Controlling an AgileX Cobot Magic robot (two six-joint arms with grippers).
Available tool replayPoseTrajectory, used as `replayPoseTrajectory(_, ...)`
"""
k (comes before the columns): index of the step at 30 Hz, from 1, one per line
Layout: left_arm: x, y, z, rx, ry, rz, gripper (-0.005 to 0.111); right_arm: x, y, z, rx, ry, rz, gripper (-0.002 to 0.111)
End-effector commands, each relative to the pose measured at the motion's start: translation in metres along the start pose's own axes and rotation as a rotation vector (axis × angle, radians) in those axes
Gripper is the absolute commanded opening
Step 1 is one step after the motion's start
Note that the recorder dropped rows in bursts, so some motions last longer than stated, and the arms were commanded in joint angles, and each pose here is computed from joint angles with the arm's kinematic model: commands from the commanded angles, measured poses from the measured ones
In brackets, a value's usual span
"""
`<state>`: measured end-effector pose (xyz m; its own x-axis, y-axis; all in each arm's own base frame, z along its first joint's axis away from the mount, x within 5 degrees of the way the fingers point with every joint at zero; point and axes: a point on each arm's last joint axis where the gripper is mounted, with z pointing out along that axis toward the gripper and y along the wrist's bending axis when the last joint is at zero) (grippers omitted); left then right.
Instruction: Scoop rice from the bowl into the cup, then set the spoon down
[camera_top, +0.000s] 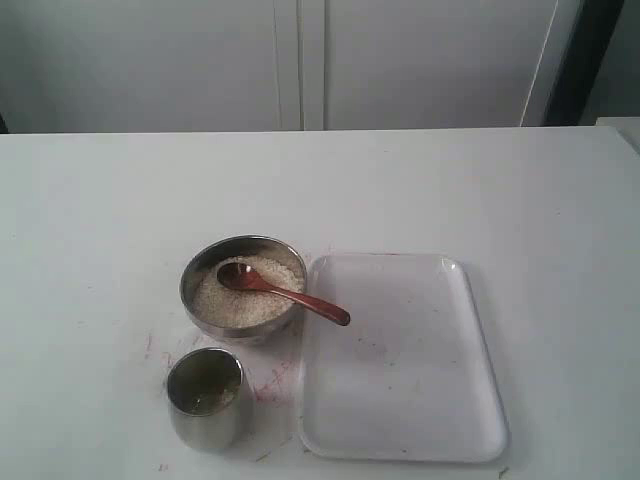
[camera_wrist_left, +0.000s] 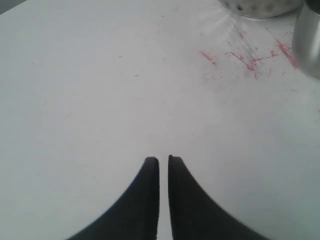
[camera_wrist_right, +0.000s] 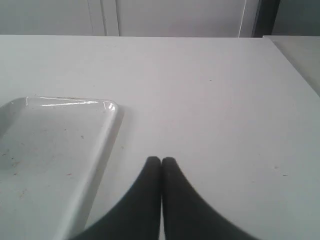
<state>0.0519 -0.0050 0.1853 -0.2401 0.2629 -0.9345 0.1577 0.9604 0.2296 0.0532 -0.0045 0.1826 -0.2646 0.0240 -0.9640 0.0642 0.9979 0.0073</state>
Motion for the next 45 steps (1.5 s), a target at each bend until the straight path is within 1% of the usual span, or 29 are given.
replayPoseTrajectory(1,0.007,-0.002,0.001,0.024,0.058,-0.009,0.014,0.001,0.000,0.000,0.003,-0.006,-0.015,0.000)
replayPoseTrajectory(19,0.007,-0.002,0.001,0.024,0.058,-0.009,0.014,0.000,0.000,0.000,0.002,-0.018,-0.015,0.000)
replayPoseTrajectory(21,0.007,-0.002,0.001,0.024,0.058,-0.009,0.014,-0.004,0.000,0.000,-0.001,-0.056,-0.015,0.000)
replayPoseTrajectory(24,0.007,-0.002,0.001,0.024,0.058,-0.009,0.014,-0.013,0.001,-0.001,-0.011,-0.159,-0.016,0.000)
replayPoseTrajectory(29,0.007,-0.002,0.001,0.024,0.058,-0.009,0.014,-0.034,0.003,-0.007,-0.035,-0.405,-0.016,0.000)
replayPoseTrajectory(31,0.007,-0.002,0.001,0.024,0.058,-0.009,0.014,-0.040,0.004,-0.010,-0.041,-0.468,-0.016,0.000)
replayPoseTrajectory(42,0.007,-0.002,0.001,0.024,0.058,-0.009,0.014,-0.041,0.004,-0.010,-0.043,-0.487,-0.014,0.000)
replayPoseTrajectory(45,0.007,-0.002,0.001,0.024,0.058,-0.009,0.014,-0.043,0.004,-0.012,-0.057,-0.511,0.029,0.000)
